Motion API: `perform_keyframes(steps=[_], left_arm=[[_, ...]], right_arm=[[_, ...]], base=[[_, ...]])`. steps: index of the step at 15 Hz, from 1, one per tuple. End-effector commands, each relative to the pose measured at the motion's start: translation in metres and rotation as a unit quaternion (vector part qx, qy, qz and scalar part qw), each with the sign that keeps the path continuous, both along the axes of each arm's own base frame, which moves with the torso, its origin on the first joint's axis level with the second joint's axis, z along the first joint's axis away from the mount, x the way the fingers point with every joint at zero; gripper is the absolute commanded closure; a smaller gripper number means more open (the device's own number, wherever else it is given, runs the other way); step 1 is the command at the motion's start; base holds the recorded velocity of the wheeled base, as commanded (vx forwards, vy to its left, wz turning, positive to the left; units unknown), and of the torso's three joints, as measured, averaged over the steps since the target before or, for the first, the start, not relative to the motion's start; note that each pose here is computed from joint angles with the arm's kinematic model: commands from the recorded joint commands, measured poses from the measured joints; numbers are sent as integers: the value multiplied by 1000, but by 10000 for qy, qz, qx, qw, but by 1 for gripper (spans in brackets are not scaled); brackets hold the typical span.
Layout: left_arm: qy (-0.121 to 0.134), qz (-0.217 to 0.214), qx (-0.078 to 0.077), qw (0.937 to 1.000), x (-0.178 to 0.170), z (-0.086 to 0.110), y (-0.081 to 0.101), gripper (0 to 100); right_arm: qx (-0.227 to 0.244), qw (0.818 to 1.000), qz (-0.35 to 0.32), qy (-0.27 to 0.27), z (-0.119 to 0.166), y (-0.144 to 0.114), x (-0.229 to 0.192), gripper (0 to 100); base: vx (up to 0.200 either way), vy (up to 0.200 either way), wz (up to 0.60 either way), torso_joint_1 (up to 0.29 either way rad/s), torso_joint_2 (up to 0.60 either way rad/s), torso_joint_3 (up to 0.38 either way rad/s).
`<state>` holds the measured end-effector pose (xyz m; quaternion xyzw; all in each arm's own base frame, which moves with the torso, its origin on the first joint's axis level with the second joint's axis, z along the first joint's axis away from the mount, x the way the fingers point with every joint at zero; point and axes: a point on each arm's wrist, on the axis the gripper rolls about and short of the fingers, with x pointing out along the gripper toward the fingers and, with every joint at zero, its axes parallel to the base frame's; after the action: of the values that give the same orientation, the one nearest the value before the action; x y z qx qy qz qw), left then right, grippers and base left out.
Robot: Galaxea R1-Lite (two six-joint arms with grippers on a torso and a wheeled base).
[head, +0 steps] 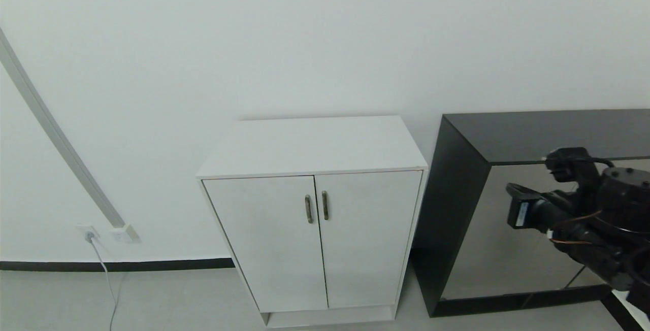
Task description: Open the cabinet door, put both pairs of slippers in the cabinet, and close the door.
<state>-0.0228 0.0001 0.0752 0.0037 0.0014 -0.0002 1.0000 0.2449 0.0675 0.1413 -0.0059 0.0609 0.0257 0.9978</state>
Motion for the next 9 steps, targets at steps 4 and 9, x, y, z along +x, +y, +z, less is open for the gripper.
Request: perform_keyframes(steps=[4,9], left_arm=[[2,2,1,10000,0,0,0,100],[2,2,-7,10000,0,0,0,100]], right_arm=[[60,9945,-998,-301,10,-57,-77,100],[46,9920,-1235,-249,10,-68,-140,100]], base=[[0,0,0,0,0,0],[0,0,0,0,0,0]])
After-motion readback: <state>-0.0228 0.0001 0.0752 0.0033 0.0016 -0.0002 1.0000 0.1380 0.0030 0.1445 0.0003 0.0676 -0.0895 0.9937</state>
